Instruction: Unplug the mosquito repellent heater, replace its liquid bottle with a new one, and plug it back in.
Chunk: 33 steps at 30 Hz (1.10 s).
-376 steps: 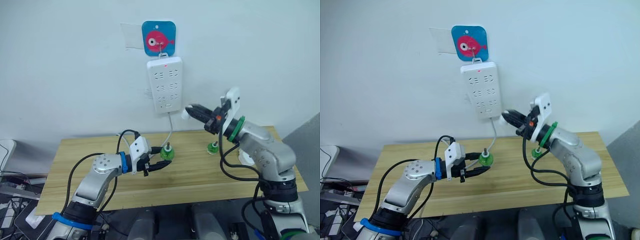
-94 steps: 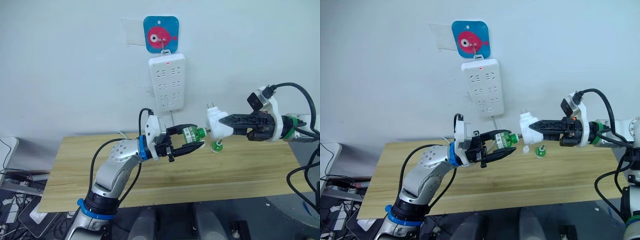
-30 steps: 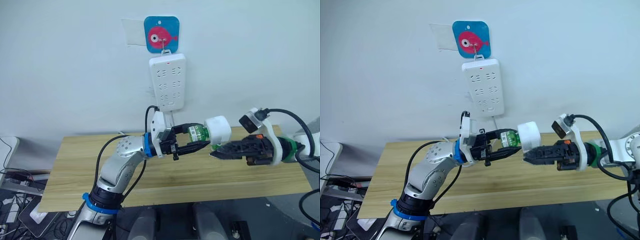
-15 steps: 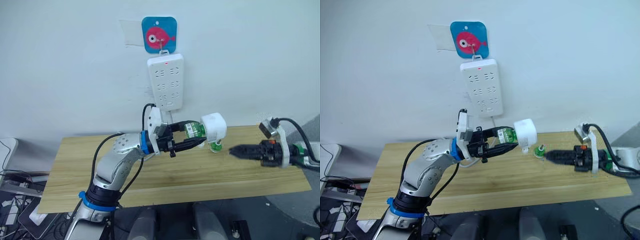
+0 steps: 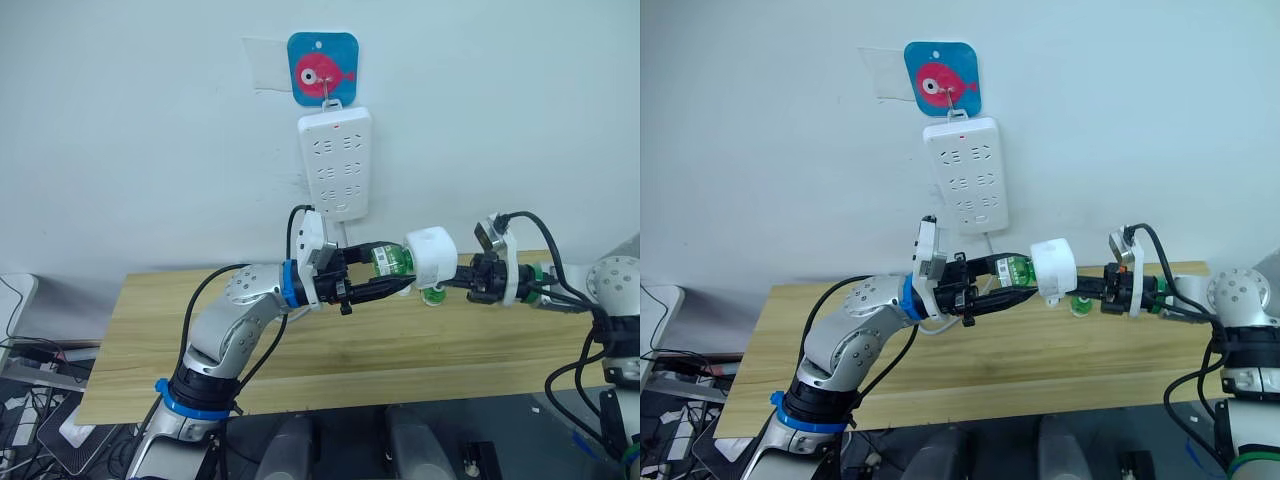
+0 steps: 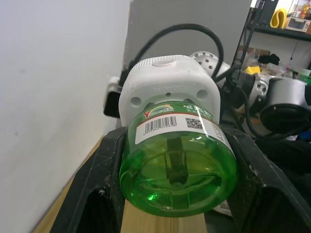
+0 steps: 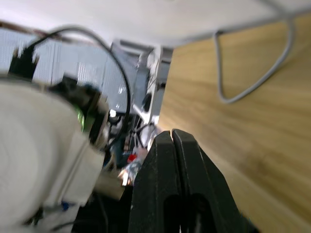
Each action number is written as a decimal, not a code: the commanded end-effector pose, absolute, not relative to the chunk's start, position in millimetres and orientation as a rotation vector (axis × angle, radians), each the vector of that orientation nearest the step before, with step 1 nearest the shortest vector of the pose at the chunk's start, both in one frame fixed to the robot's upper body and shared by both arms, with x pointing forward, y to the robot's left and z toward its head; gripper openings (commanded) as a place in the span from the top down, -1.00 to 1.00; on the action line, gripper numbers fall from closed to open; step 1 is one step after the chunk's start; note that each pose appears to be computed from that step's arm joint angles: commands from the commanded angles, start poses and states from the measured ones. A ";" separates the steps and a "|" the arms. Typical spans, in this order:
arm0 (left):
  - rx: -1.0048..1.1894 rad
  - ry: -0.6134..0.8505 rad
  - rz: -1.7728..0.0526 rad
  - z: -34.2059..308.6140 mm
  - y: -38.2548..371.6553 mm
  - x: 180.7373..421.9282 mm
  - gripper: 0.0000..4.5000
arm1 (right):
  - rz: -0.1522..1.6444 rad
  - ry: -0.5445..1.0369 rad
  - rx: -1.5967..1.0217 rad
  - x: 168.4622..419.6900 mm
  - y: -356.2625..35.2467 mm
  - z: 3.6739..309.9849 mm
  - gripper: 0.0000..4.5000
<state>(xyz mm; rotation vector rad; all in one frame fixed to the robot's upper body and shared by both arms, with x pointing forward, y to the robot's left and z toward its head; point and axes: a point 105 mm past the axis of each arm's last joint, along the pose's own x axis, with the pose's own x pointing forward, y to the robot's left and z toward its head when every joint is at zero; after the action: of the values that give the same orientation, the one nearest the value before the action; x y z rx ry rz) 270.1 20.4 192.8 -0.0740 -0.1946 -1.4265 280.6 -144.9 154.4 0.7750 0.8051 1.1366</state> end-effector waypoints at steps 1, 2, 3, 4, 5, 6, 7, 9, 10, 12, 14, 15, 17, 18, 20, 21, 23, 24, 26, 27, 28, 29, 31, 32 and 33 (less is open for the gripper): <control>-0.067 -0.256 -1.425 203.9 21.9 266.3 0.00 | 1.259 0.773 0.760 259.4 -140.6 177.1 0.99; -0.066 -0.255 -1.420 203.1 22.3 267.0 0.00 | 1.282 0.772 0.757 254.4 -140.4 180.9 0.99; -0.065 -0.255 -1.417 202.5 22.6 267.6 0.00 | 1.299 0.769 0.754 250.9 -140.2 184.0 0.99; -0.066 -0.254 -1.413 202.1 22.8 268.4 0.00 | 1.316 0.761 0.753 248.0 -140.1 188.6 0.99; -0.067 -0.254 -1.411 201.8 22.9 269.0 0.00 | 1.327 0.754 0.752 246.1 -139.9 192.2 0.99; -0.068 -0.253 -1.409 201.5 23.0 269.2 0.00 | 1.338 0.749 0.750 243.9 -139.5 195.5 0.99; -0.067 -0.253 -1.409 200.9 22.9 269.5 0.00 | 1.351 0.744 0.742 241.4 -138.8 199.6 0.99; -0.065 -0.252 -1.408 199.9 22.8 269.8 0.00 | 1.375 0.741 0.737 236.1 -137.3 207.0 0.99; -0.063 -0.252 -1.407 199.5 22.8 270.3 0.00 | 1.390 0.741 0.733 233.0 -136.5 211.5 0.99; -0.060 -0.252 -1.406 198.6 22.9 271.0 0.00 | 1.413 0.743 0.727 228.5 -135.0 218.7 0.99; -0.056 -0.251 -1.406 197.8 23.0 271.3 0.00 | 1.433 0.734 0.710 227.3 -132.8 224.4 0.99; -0.055 -0.251 -1.406 197.4 22.9 271.2 0.00 | 1.442 0.721 0.700 228.4 -131.0 227.9 0.99; -0.051 -0.248 -1.409 196.3 22.5 270.7 0.00 | 1.455 0.697 0.685 231.8 -127.8 234.6 0.99; -0.047 -0.247 -1.411 195.5 22.2 270.3 0.00 | 1.461 0.685 0.680 233.6 -126.4 237.9 0.99; -0.043 -0.244 -1.415 194.3 22.0 269.6 0.00 | 1.457 0.659 0.667 239.4 -123.5 244.3 0.99; -0.042 -0.243 -1.416 194.1 21.9 269.5 0.00 | 1.453 0.642 0.659 243.1 -121.6 248.4 0.99; -0.041 -0.242 -1.418 194.0 22.0 269.3 0.00 | 1.445 0.615 0.652 249.6 -118.2 254.7 0.99; -0.040 -0.242 -1.418 193.9 21.9 269.2 0.00 | 1.442 0.605 0.652 252.4 -116.7 257.0 0.99; -0.040 -0.239 -1.421 193.3 21.7 268.7 0.00 | 1.416 0.588 0.646 259.1 -113.5 259.4 0.99; -0.039 -0.238 -1.422 193.0 21.6 268.4 0.00 | 1.402 0.583 0.644 261.9 -112.3 259.7 0.99; -0.039 -0.236 -1.423 192.7 21.6 268.2 0.00 | 1.391 0.578 0.643 264.2 -111.5 260.2 0.99; -0.033 -0.231 -1.430 191.1 21.4 266.8 0.00 | 1.366 0.574 0.627 268.8 -110.8 259.2 0.99; -0.027 -0.221 -1.444 188.5 21.1 264.1 0.00 | 1.312 0.563 0.611 279.6 -111.0 257.1 0.99; -0.027 -0.218 -1.447 187.7 21.0 263.1 0.00 | 1.291 0.554 0.602 284.8 -111.2 257.1 0.99; -0.027 -0.216 -1.449 187.4 20.9 262.6 0.00 | 1.283 0.547 0.602 288.3 -111.3 258.4 0.99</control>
<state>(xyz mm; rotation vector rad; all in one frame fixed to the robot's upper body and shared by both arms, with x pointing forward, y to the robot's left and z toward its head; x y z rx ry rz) 281.1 32.9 176.5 -0.0502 -0.1532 -1.3458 273.9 -105.0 246.0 0.6092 0.6328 1.3461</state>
